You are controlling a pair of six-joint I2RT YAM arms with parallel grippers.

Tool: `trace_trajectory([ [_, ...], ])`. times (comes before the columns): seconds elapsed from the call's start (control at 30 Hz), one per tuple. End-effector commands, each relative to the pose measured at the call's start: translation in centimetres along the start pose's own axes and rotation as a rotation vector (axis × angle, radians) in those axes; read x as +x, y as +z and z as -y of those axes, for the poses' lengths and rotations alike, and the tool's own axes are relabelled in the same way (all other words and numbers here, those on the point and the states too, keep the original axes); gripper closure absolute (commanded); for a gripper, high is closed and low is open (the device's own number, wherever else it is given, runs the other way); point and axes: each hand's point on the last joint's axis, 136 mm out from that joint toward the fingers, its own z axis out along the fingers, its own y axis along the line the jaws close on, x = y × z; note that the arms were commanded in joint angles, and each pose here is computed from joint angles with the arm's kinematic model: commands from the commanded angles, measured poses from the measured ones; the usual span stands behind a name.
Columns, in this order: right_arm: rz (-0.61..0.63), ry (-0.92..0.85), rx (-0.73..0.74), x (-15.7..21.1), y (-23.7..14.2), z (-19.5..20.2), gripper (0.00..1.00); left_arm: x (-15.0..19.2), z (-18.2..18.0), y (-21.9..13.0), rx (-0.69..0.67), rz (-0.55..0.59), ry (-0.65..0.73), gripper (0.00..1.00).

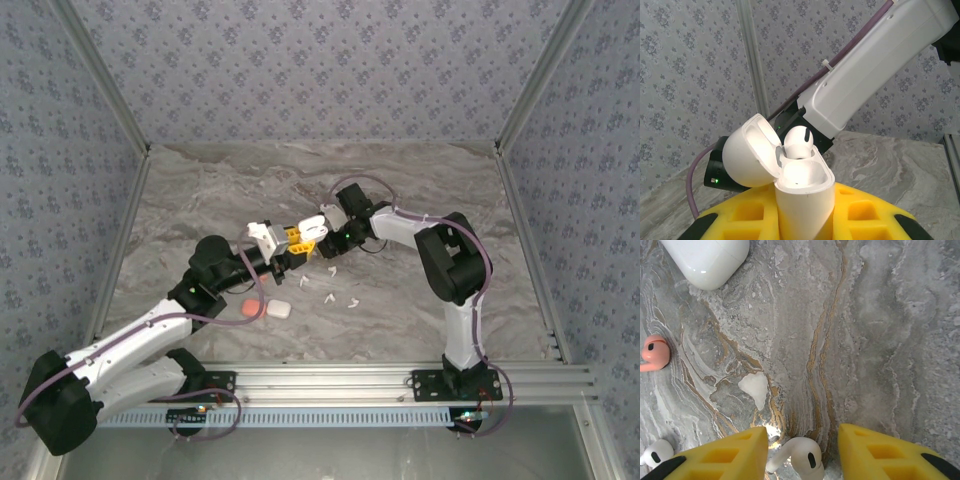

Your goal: Insert the wireless bluetooth earbuds into the charging case

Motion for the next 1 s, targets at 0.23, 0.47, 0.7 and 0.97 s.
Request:
trace_trajectory([
  [0.23,-0.101,-0.009,0.009,3.1,0.5,-0.3,0.66,-1.7,-0.1,0.2,-0.005,0.039,0.034,1.0],
  [0.47,-0.113,-0.023,0.025,3.5,0.5,-0.1,0.72,-1.8,-0.2,0.1,-0.011,0.039,0.036,1.0],
  [0.7,-0.059,-0.034,0.051,2.7,-0.8,0.0,0.78,-1.7,-0.3,0.1,-0.017,0.034,0.036,1.0],
  [0.97,0.096,-0.019,0.14,0.4,-5.7,1.6,0.78,-0.6,-0.6,0.2,-0.034,0.008,0.012,1.0],
])
